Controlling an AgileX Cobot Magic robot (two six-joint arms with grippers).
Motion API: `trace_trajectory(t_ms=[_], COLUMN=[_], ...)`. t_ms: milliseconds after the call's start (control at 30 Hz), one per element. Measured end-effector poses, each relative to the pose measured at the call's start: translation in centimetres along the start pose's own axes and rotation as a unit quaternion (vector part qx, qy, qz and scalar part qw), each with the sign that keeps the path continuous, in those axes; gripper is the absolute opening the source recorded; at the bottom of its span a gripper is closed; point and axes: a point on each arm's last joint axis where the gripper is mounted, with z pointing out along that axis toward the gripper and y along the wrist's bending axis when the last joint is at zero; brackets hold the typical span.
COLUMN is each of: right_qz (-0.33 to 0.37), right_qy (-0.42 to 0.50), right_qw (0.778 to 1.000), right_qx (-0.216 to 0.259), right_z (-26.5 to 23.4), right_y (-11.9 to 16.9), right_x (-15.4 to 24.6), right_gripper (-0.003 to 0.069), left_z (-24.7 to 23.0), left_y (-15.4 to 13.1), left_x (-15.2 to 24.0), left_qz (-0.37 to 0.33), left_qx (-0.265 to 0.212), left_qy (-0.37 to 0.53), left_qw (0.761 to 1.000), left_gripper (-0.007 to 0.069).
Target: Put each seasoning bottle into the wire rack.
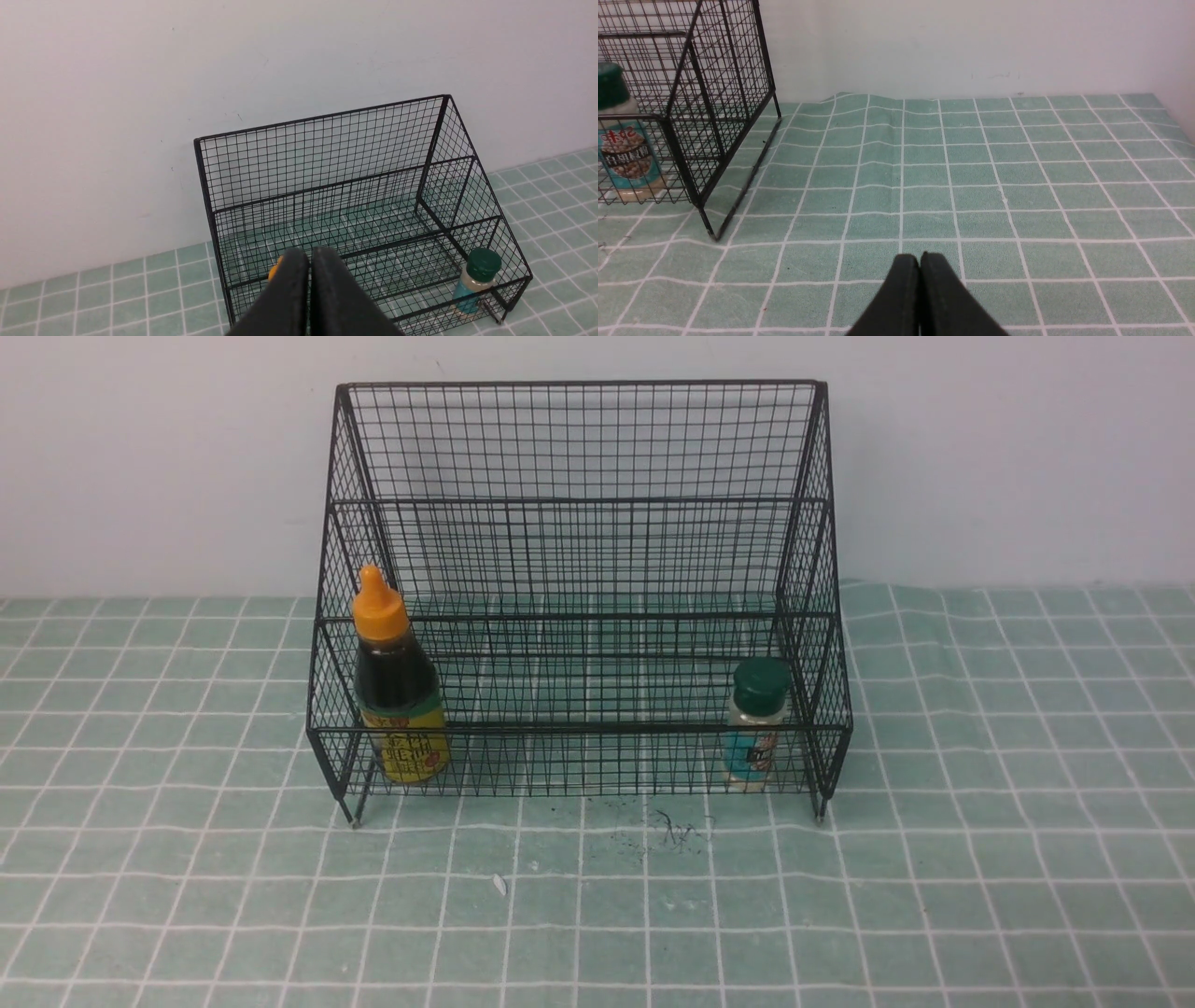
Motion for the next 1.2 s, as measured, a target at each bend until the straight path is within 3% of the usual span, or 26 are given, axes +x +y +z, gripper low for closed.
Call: trace_trajectory(t_ms=[267,567,733,1000,1200], right_qz=[0.000,0.000,0.000,0.000,0.000], right_qy=[0.000,0.000,0.000,0.000,0.001], right_qw=[1.000,1.000,1.000,1.000,1.000], right_qx=[0.000,0.000,0.000,0.000,0.000], right_z=[0.0,0.0,0.0,0.0,0.0], right_y=[0.0,0.0,0.0,0.0,0.0], right_x=[0.0,0.0,0.0,0.0,0.0], right_gripper=[-0.0015,-0.0015,-0.0015,-0.0015,-0.0015], left_z=[-2.9,-3.7,-2.5,-0.4,1.6], left_y=[-0.1,0.2,1.0,2.5,3.3], left_x=[9.4,15.6,18.0,25.3,30.2], left_qz=[-0.024,-0.005,0.029,0.027,0.028], left_qx=[0.007,-0.003,-0.036,-0.118,-0.129], left_qy=[-0.031,-0.020,-0.027,-0.041,0.017], left_qw=[0.999,1.000,0.999,0.992,0.991], left_gripper=[-0.0006,-0.0006,-0.0006,-0.0006,-0.0006])
